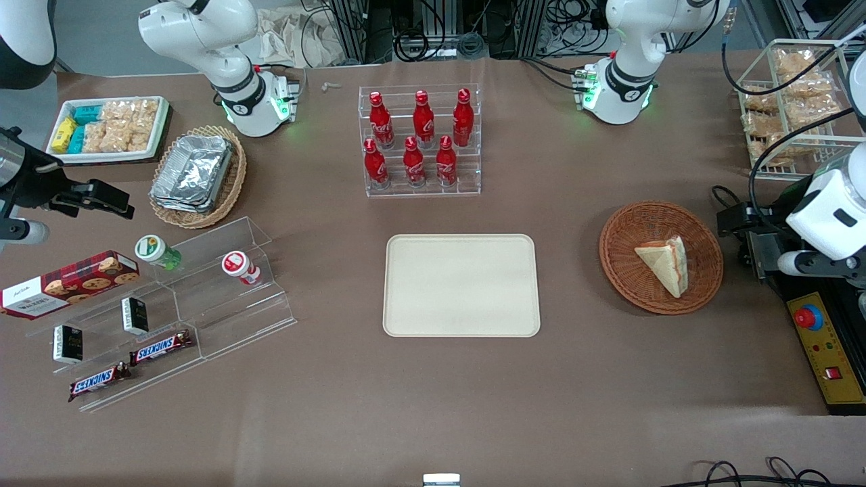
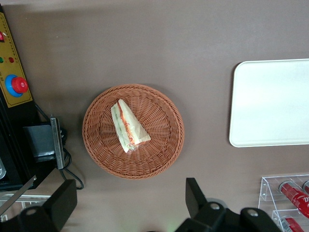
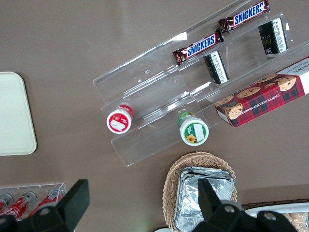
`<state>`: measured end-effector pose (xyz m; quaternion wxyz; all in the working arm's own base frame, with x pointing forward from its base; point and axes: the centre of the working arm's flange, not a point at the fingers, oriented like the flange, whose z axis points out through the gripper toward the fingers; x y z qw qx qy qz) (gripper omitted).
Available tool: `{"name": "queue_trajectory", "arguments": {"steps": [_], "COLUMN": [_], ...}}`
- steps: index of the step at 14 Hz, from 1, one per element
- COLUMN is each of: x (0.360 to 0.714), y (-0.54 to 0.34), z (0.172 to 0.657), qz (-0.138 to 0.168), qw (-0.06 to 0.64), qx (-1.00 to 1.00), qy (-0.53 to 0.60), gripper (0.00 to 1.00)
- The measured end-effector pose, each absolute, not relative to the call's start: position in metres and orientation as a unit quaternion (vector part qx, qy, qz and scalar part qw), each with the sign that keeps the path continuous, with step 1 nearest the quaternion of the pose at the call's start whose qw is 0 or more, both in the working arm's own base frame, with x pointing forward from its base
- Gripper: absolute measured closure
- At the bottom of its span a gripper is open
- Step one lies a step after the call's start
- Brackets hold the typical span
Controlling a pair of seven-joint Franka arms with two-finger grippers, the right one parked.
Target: Place sandwich from basket to tray
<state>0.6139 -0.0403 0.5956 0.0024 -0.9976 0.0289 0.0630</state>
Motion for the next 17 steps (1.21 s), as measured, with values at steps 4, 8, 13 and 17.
{"name": "queue_trajectory", "arguments": {"steps": [4, 8, 13, 17], "x": [0.6143, 0.6143, 0.6132, 0.6102], "y": [-0.04, -0.0393, -0.0377, -0.0359], "z": [0.5946, 0.5947, 0.5954, 0.597], "qz": [0.064, 0.064, 0.066, 0.069], "qw": [0.004, 0.006, 0.008, 0.01], "qx": [-0.998, -0.998, -0.997, -0.997], "qy": [0.029, 0.028, 0.027, 0.026], "gripper": [0.0, 0.0, 0.0, 0.0]}}
